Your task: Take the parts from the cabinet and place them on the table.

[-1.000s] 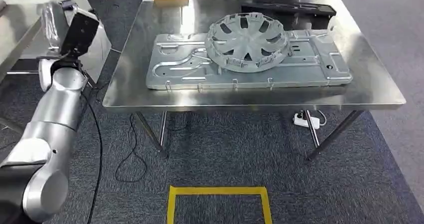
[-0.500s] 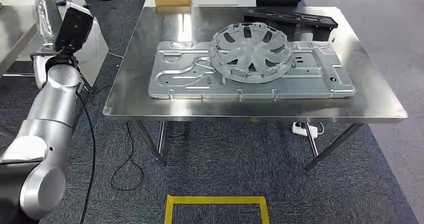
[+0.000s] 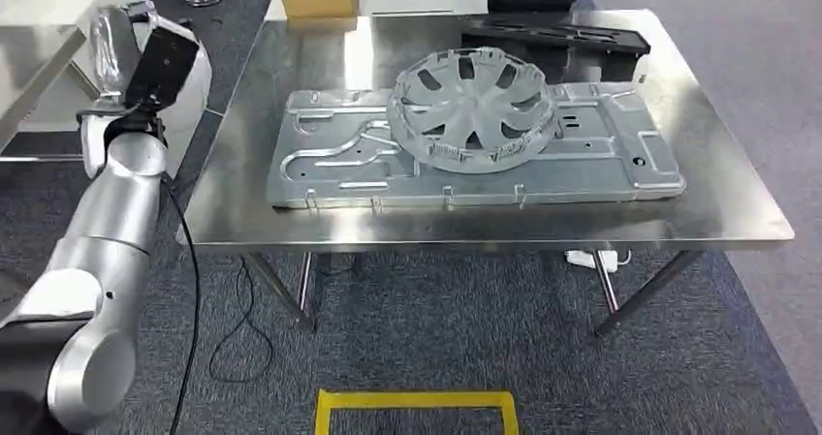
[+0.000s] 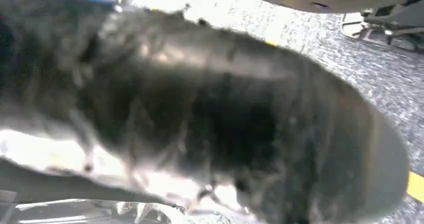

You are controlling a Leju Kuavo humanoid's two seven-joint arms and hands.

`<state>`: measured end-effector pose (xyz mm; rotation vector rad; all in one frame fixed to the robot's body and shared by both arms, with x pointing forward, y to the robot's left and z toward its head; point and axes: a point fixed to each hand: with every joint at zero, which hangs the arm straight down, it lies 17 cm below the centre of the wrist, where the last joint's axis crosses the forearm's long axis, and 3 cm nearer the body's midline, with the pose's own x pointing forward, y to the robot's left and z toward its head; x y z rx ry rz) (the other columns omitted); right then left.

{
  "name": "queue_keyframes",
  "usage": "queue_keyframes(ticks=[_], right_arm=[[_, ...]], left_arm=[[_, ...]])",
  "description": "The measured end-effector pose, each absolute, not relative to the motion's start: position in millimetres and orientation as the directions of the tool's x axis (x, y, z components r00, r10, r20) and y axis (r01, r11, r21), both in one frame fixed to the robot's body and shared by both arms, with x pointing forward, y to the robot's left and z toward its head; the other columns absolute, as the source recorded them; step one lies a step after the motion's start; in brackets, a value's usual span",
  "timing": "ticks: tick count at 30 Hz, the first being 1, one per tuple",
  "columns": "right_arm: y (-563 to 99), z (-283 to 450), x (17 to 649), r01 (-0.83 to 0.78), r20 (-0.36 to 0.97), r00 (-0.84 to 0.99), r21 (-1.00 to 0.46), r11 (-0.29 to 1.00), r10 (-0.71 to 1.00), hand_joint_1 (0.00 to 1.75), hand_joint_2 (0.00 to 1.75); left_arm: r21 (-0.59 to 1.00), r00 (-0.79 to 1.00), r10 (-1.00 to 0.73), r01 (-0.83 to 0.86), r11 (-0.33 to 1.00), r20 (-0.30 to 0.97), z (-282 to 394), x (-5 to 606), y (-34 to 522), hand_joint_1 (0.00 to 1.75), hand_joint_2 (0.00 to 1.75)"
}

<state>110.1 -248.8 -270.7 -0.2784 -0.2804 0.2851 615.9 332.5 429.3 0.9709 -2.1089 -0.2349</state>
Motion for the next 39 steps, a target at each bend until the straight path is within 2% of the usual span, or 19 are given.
queue_keyframes(ticks=[24, 36, 39], right_arm=[[-249, -271, 108, -0.234, 0.223, 0.925, -0.301, 0.924, 0.307, 0.0, 0.0], [-248, -272, 107, -0.241, 0.222, 0.924, -0.297, 0.924, 0.313, 0.0, 0.0], [-248, -271, 110, -0.244, 0.227, 0.921, -0.298, 0.923, 0.317, 0.0, 0.0]], left_arm=[[0.482, -0.395, -0.705, -0.529, 0.698, 0.589, 413, 620, 316, 1.75, 1.75], [0.565, -0.332, -0.759, -0.517, 0.643, 0.56, 389, 629, 304, 1.75, 1.75], [0.608, -0.329, -0.784, -0.499, 0.618, 0.526, 386, 634, 287, 1.75, 1.75]])
